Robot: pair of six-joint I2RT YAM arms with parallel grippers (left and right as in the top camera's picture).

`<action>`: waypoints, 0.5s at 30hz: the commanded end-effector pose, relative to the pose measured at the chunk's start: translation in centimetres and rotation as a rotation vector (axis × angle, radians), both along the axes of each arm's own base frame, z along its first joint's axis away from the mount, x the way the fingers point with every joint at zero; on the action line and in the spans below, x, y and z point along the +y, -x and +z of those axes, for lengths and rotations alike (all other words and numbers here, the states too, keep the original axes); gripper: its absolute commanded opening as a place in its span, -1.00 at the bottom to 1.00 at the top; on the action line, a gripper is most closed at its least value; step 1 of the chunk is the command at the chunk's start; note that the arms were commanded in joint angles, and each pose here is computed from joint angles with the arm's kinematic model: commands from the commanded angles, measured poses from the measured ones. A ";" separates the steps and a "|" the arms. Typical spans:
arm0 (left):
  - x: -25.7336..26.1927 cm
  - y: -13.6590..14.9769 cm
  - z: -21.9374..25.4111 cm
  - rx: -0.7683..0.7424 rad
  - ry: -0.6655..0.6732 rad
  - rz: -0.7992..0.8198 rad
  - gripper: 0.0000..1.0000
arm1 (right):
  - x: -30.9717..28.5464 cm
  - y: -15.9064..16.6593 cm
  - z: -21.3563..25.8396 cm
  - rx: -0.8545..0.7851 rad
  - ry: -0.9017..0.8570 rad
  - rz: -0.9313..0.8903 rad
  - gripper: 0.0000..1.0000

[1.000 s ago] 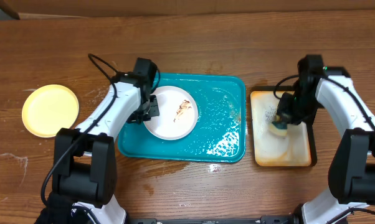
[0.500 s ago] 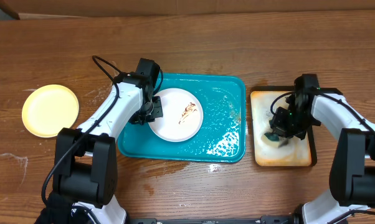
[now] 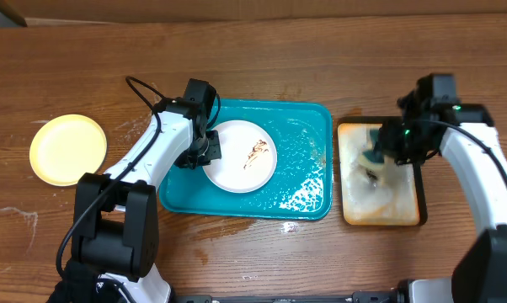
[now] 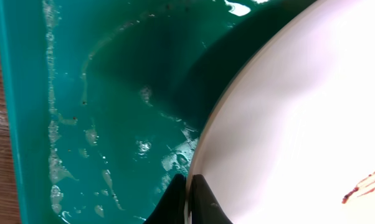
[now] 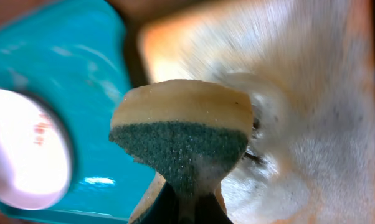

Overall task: Clean dirty plates on tray and stack at the side
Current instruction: 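Carry the sponge with the right gripper onto the white plate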

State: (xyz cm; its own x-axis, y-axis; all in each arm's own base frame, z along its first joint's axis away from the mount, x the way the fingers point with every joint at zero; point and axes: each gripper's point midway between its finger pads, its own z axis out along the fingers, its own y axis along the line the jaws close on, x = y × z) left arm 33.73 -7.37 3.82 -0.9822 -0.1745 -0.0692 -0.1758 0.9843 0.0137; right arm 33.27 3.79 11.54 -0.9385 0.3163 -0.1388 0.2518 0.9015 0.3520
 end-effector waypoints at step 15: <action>-2.2 0.1 -0.3 0.025 0.115 -0.075 -0.92 | 18.3 0.0 3.3 -0.164 -0.322 0.420 -0.92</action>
